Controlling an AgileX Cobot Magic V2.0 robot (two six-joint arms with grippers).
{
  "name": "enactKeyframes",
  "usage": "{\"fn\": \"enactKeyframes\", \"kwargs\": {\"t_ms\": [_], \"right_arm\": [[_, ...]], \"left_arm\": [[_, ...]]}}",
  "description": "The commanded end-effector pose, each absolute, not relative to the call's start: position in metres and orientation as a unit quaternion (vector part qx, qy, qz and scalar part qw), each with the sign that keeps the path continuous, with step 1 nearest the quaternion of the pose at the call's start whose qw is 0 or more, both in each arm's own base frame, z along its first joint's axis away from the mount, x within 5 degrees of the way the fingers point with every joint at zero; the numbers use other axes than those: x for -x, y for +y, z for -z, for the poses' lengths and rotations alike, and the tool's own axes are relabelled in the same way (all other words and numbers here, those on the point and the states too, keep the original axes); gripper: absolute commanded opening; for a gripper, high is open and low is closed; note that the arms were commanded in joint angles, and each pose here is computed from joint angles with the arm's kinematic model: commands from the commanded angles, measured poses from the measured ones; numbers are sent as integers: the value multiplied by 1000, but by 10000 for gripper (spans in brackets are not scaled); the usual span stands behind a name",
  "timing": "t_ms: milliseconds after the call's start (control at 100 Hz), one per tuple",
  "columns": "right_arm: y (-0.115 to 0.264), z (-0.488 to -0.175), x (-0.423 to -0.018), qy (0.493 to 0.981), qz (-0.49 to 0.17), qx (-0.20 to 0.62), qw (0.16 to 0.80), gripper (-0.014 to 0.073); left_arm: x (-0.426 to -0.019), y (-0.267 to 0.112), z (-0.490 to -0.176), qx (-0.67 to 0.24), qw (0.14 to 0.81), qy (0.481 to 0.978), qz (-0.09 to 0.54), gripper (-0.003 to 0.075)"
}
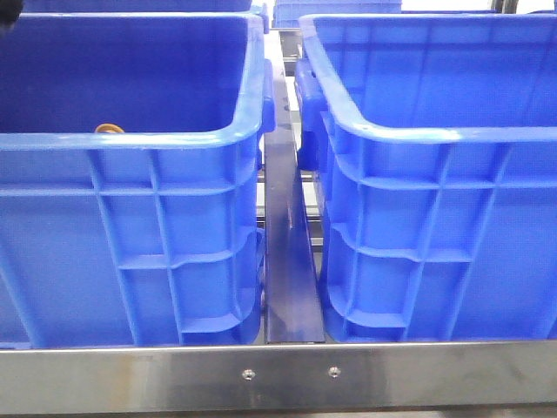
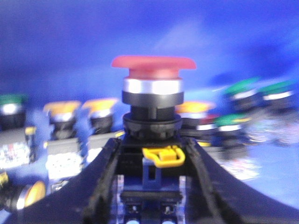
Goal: Pick red and yellow buttons and place in box
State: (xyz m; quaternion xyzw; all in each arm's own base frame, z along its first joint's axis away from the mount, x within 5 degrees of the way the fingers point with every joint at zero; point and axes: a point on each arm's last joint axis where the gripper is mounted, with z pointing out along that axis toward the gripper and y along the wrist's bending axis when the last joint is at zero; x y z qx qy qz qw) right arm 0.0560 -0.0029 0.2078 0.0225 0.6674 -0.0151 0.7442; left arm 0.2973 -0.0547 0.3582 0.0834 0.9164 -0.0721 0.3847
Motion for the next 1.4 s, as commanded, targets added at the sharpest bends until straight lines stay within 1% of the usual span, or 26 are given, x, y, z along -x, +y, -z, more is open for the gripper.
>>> {"fn": "enactKeyframes", "kwargs": {"t_ms": [0, 120, 210, 290, 450, 640, 780, 1040, 1120, 1240, 1390], "right_arm": [[-2, -214, -54, 635, 19, -16, 772, -102], [-2, -214, -54, 635, 19, -16, 772, -102], [-2, -214, -54, 635, 19, -16, 772, -102], [-2, -214, -54, 635, 19, -16, 772, -102], [-2, -214, -54, 635, 19, -16, 772, -102], [-2, -214, -54, 635, 19, -16, 772, -102], [-2, -214, -54, 635, 19, -16, 772, -102], [-2, -218, -53, 622, 18, -15, 783, -102], [-2, -227, -51, 612, 16, -17, 791, -102], [-2, -246, -46, 610, 18, -19, 792, -102], [-3, -271, -42, 635, 21, -25, 772, -102]], "left_arm": [[-279, -70, -388, -116, 450, 879, 105, -14], [-267, -94, -386, -149, 447, 871, 138, -14], [-257, -117, -385, -194, 438, 864, 153, -14], [-246, -139, -385, -245, 435, 851, 165, -14], [-223, -178, -387, -308, 438, 820, 203, -14], [-202, -211, -381, -364, 417, 800, 230, -14], [-197, -224, -375, -382, 403, 798, 235, -14], [-197, -225, -373, -383, 399, 799, 234, -14], [-197, -225, -373, -383, 399, 799, 234, -14], [-197, -225, -373, -383, 399, 799, 234, -14], [-197, -225, -373, -383, 399, 799, 234, -14]]}}
